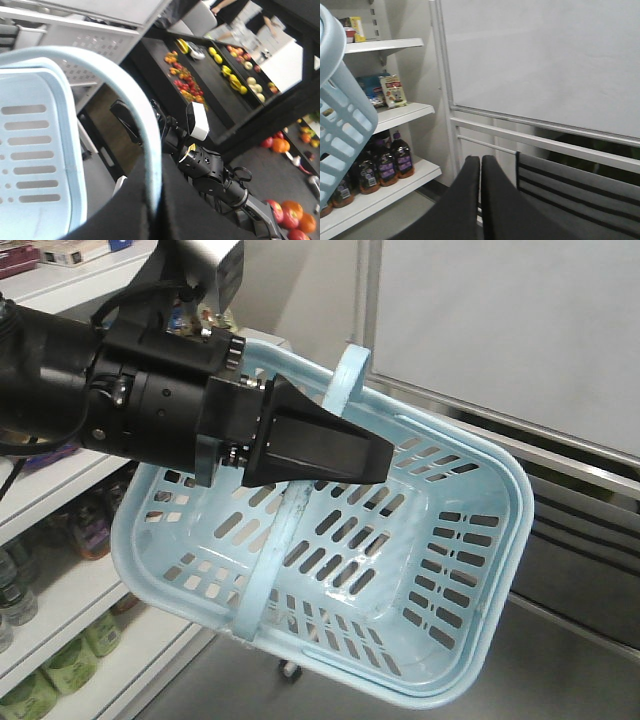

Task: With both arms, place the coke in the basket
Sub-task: 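Drive the base away while holding the basket in the left gripper, then drive the base up to the shelf with the red bottle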

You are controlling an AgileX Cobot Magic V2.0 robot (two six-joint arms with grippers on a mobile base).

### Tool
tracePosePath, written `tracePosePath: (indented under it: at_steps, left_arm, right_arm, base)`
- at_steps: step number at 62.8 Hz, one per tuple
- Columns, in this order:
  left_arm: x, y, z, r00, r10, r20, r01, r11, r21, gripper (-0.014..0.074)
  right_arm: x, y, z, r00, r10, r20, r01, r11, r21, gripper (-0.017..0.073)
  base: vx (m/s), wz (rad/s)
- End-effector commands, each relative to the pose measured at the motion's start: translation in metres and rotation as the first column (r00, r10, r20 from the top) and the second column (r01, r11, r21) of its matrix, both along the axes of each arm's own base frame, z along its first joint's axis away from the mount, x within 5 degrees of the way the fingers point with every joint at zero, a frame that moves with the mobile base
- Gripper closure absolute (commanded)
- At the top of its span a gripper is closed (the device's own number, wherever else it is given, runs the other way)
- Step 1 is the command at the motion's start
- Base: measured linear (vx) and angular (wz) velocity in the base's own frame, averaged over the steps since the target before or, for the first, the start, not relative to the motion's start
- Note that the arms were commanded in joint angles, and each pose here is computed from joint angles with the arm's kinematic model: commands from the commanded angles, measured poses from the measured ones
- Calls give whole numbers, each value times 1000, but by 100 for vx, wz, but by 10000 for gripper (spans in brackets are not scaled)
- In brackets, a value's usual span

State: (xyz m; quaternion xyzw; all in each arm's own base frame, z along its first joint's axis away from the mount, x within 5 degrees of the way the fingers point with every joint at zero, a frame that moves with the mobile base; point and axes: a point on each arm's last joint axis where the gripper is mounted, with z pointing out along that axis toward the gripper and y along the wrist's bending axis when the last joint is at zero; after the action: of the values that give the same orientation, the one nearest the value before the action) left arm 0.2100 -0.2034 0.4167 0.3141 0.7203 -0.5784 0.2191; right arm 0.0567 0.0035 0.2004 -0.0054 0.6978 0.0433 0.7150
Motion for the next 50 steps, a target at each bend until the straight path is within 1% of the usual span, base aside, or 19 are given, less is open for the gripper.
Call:
tracePosePath:
  at_steps: [1, 50]
  left_arm:
    - [-13, 4, 26, 1000, 2, 28, 1, 994, -111, 600]
    - [-13, 4, 26, 1000, 2, 28, 1, 994, -111, 600]
  right_arm:
    - [-1, 1, 4, 997, 9, 76, -8, 1000, -7, 564]
    - [-1, 1, 4, 997, 9, 76, -8, 1000, -7, 564]
  base:
    - [11, 51]
    - [9, 47]
